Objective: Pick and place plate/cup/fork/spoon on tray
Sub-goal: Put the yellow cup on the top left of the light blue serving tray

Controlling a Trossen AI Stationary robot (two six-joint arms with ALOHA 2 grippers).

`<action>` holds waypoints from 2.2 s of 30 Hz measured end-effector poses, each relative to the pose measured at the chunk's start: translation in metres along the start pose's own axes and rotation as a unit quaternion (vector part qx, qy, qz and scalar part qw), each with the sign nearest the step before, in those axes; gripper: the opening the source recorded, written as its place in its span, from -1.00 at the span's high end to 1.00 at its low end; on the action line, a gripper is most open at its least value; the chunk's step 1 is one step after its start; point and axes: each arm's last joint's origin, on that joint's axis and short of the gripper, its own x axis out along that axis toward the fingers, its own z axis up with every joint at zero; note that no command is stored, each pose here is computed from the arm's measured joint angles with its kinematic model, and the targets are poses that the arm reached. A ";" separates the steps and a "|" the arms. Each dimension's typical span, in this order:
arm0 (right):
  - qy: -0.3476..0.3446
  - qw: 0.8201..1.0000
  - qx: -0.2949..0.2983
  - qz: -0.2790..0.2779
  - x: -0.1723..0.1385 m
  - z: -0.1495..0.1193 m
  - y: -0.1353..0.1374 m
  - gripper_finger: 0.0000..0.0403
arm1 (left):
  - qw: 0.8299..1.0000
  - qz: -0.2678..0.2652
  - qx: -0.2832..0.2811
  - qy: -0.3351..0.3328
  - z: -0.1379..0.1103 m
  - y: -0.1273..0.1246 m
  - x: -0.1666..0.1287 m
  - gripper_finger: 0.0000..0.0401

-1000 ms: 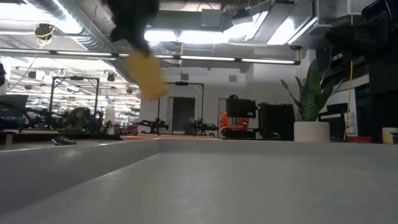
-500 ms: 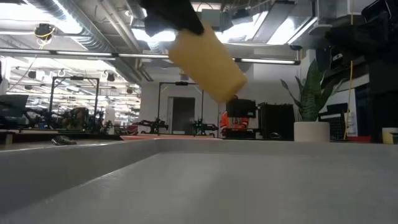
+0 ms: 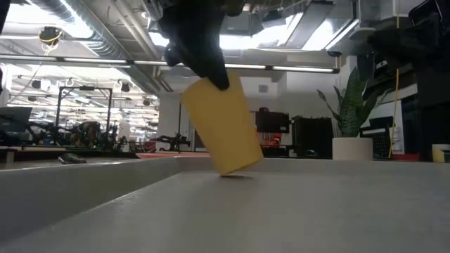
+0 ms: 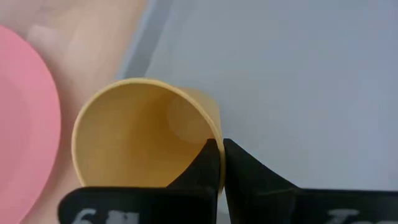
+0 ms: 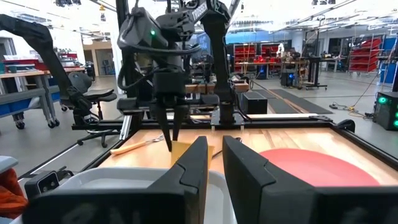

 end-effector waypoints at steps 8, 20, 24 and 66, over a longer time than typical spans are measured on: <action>0.019 1.000 0.000 -0.001 0.000 -0.004 0.000 0.72 | 1.000 0.002 -0.006 0.008 0.009 -0.004 -0.014 0.95; 0.026 1.000 0.012 -0.002 0.000 -0.005 0.000 0.72 | 1.000 -0.001 -0.005 0.020 0.008 -0.003 -0.014 0.93; 0.026 1.000 0.012 -0.001 0.000 -0.005 0.000 0.72 | 1.000 0.000 -0.005 0.019 0.008 -0.003 -0.014 0.93; 0.025 1.000 0.010 -0.002 0.000 -0.005 0.000 0.72 | 0.999 -0.027 0.006 0.029 0.006 -0.008 -0.015 0.64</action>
